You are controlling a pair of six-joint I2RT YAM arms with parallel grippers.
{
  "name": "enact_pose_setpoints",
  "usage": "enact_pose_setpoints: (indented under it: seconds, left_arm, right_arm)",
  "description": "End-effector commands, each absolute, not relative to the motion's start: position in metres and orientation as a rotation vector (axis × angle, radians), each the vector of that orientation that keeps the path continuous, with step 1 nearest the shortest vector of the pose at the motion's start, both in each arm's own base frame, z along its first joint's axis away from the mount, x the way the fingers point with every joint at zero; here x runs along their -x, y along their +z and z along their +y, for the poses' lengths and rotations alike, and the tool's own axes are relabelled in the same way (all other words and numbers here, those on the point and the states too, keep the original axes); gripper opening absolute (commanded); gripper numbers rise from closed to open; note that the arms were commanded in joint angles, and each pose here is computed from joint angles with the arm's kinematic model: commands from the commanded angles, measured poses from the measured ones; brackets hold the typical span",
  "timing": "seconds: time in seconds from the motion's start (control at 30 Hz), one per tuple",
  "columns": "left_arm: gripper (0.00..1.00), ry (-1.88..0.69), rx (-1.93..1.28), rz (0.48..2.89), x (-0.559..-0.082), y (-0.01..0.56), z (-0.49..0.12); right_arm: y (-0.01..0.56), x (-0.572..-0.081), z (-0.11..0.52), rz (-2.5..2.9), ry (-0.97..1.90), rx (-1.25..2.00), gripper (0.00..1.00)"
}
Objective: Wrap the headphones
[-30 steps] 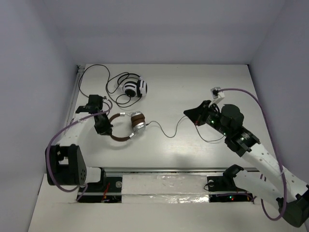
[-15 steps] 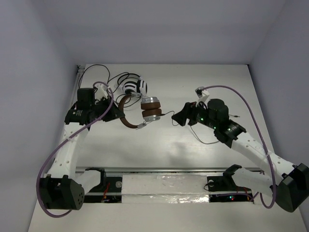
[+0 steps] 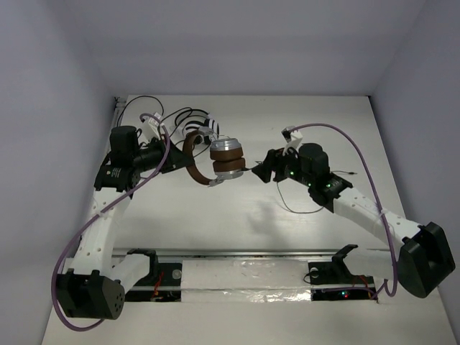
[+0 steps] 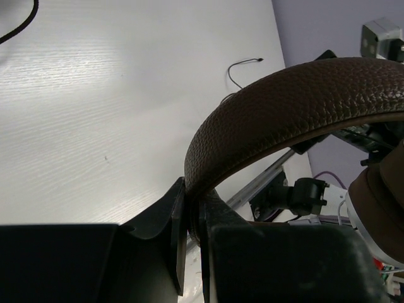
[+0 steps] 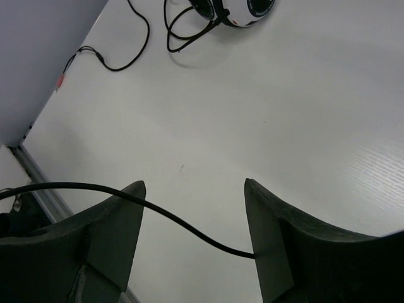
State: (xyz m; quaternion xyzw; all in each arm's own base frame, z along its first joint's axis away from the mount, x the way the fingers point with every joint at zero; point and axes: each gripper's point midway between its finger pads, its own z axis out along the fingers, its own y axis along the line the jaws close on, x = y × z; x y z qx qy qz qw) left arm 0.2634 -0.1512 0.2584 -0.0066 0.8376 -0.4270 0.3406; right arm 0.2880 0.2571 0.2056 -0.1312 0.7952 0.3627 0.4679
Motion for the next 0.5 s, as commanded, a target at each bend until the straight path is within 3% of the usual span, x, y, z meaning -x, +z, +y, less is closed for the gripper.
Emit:
enact_pose_setpoints:
  seconds: [0.0, 0.13, 0.47]
  left_arm:
    - [0.0, -1.214, -0.092, 2.035, -0.256, 0.3, -0.164]
    - [0.0, -1.226, -0.085, 1.999, -0.259, 0.315, -0.165]
    - [0.0, -1.276, -0.071, 1.888, -0.268, 0.359, -0.169]
  right_arm:
    - [0.24, -0.307, 0.262, 1.79, 0.861, 0.363, 0.7]
    - [0.234, -0.293, 0.271, 1.771, 0.95, 0.407, 0.63]
    - [0.206, -0.281, 0.264, 1.778, 1.02, 0.302, 0.66]
